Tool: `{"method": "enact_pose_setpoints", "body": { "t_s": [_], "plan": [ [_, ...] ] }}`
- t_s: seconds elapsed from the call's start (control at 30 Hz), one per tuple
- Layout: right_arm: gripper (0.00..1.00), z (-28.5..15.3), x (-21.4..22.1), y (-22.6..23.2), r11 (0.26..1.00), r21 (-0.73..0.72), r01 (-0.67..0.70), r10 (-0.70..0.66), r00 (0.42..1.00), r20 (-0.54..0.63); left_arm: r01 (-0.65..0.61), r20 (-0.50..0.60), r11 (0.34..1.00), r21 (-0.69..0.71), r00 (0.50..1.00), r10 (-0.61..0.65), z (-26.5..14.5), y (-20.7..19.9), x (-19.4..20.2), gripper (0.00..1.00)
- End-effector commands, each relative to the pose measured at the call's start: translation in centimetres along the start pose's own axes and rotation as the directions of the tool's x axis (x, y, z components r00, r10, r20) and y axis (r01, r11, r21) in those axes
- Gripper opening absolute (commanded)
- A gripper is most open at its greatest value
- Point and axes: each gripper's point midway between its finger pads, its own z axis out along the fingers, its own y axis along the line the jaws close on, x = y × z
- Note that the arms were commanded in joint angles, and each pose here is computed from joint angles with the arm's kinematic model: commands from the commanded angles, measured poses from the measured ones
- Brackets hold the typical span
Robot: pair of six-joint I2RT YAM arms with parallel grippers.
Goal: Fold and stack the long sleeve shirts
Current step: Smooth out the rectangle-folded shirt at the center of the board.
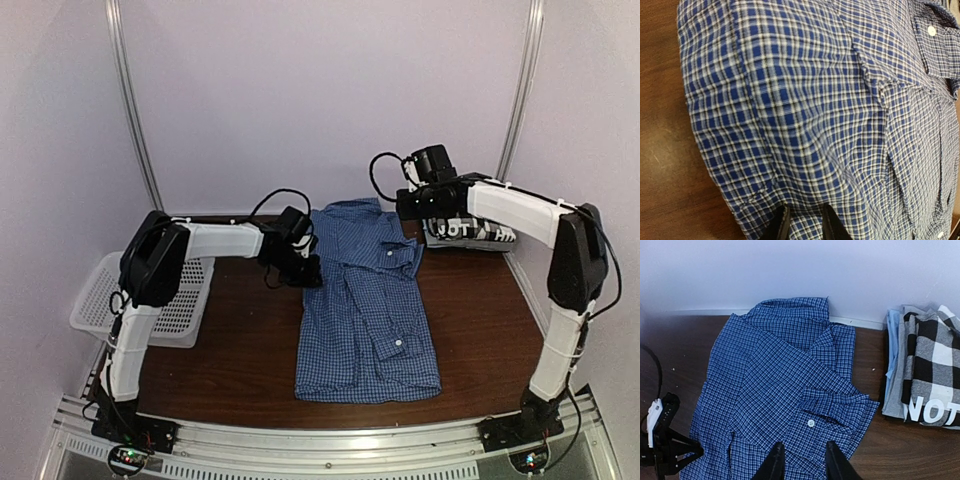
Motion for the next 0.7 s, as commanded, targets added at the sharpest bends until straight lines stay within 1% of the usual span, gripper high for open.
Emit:
{"method": "enact_pose_setpoints", "body": {
  "t_s": [0.0, 0.07, 0.13, 0.2, 0.33, 0.53, 0.67],
  "plan": [
    [0.36, 3.4, 1.4, 0.1, 0.999, -0.006, 0.031, -0.031, 0.997, -0.067, -0.052, 0.042, 0.996, -0.071, 0.998, 0.056, -3.0, 0.6, -1.9, 0.25],
    [0.41, 5.1, 2.0, -0.2, 0.999, -0.003, 0.045, -0.045, 0.994, -0.1, -0.071, 0.055, 0.995, -0.064, 0.996, 0.075, -3.9, 0.0, -2.5, 0.26],
    [0.5, 6.4, 2.7, 0.0, 0.998, -0.022, 0.063, -0.066, 0.99, -0.121, -0.078, 0.071, 0.995, -0.056, 0.994, 0.082, -4.9, -0.5, -3.0, 0.26],
    [0.54, 7.7, 3.3, 0.0, 0.997, -0.025, 0.069, -0.072, 0.987, -0.146, -0.085, 0.087, 0.996, -0.034, 0.992, 0.087, -5.8, -1.3, -3.6, 0.26],
    [0.54, 9.7, 4.2, 0.1, 0.997, -0.019, 0.07, -0.073, 0.98, -0.184, -0.089, 0.1, 0.996, 0.02, 0.991, 0.087, -6.7, -2.8, -4.2, 0.26],
    [0.61, 11.3, 6.0, -0.4, 0.997, 0.009, 0.075, -0.071, 0.974, -0.217, -0.095, 0.108, 0.993, 0.07, 0.99, 0.087, -7.4, -4.0, -4.4, 0.26],
    [0.62, 12.6, 7.5, -0.3, 0.998, 0.002, 0.062, -0.06, 0.969, -0.241, -0.095, 0.103, 0.992, 0.085, 0.991, 0.086, -7.6, -4.3, -4.2, 0.26]
  ]
}}
